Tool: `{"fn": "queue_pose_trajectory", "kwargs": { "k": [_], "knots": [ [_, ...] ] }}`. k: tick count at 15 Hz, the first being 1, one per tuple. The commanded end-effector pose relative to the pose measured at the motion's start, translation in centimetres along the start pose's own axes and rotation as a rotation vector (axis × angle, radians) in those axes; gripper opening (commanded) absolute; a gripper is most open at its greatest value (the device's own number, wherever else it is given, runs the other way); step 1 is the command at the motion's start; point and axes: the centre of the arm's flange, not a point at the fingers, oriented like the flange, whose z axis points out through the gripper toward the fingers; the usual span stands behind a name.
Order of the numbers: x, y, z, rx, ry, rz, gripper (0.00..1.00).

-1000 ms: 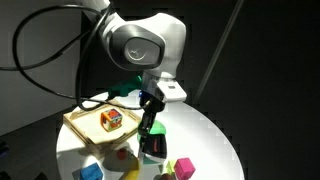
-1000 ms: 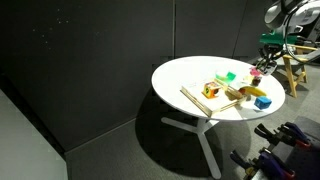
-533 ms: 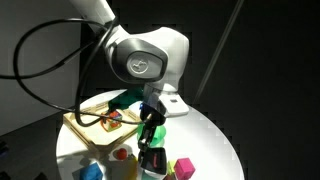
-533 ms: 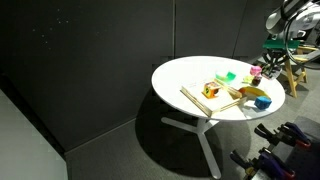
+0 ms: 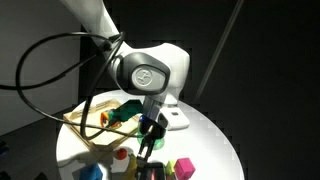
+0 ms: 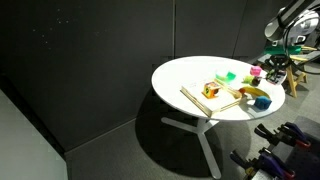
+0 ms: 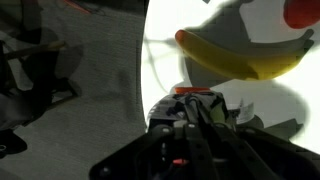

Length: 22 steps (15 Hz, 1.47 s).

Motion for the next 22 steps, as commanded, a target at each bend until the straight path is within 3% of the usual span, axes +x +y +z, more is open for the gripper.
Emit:
{"fn": "queue_pose_trajectory", "kwargs": {
  "k": [1, 22],
  "knots": [
    [1.0, 0.0, 0.1, -0.049, 0.006, -0.001, 0.02],
    [3.2, -1.7, 2.3, -0.093, 0.021, 0.030, 0.02]
  ]
}}
